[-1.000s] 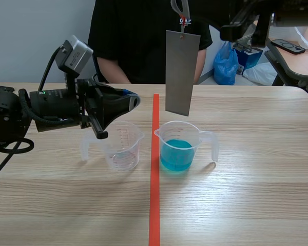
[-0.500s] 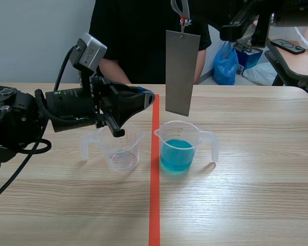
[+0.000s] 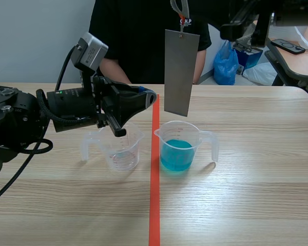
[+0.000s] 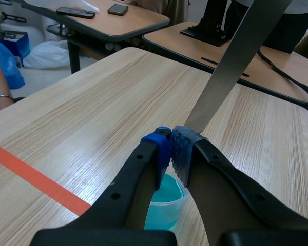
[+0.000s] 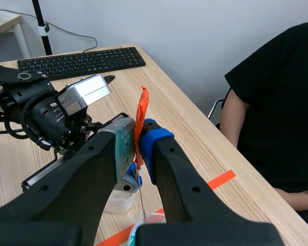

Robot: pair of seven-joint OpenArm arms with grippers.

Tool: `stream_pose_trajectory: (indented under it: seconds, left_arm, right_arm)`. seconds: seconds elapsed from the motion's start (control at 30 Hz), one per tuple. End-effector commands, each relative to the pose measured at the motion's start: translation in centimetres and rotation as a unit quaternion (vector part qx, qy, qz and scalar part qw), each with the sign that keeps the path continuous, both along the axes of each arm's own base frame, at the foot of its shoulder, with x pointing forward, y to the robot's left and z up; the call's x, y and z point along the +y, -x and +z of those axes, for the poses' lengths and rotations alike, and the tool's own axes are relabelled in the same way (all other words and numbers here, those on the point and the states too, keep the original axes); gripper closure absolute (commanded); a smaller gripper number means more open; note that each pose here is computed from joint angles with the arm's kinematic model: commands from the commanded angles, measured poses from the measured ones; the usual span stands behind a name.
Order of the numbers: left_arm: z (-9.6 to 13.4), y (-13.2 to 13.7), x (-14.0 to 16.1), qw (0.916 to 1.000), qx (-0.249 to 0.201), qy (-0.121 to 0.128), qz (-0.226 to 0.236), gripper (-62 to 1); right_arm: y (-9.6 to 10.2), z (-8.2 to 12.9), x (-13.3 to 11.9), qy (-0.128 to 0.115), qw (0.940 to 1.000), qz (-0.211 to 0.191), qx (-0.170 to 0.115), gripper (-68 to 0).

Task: Do the redox reaction experiment.
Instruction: 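Raise the plate and point at it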

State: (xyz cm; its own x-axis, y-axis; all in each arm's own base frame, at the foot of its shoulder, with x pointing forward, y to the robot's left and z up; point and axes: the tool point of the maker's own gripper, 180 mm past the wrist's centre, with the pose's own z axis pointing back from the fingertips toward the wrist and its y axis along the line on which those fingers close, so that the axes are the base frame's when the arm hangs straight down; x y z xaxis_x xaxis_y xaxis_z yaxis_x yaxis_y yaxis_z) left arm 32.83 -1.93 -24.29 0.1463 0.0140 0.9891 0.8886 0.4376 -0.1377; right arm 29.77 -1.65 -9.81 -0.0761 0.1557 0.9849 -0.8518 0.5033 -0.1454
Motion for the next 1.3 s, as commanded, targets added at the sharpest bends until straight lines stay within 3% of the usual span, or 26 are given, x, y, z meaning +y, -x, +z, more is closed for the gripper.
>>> stream_pose_trajectory:
  seconds: [0.0,0.87,1.1,1.27]
  left_arm:
    - [1.5,-0.3,-0.4,0.9998,-0.014,0.017,-0.002,-3.2]
    - [1.5,-0.4,-0.2,0.9998,-0.017,0.013,-0.002,-3.2]
    - [0.4,-0.7,3.0,0.9994,-0.019,-0.026,0.012,-3.1]
    - [-1.1,-0.7,8.4,0.9958,-0.016,-0.069,0.059,-3.2]
  right_arm:
    - [0.0,0.8,-0.1,-0.006,0.9999,0.002,-0.012,-1.5]
    - [0.0,0.9,-0.1,-0.007,0.9999,0.003,-0.012,-1.5]
    - [0.0,0.9,-0.1,-0.007,0.9999,0.003,-0.012,-1.5]
    - [0.0,0.9,-0.1,-0.007,0.9999,0.003,-0.012,-1.5]
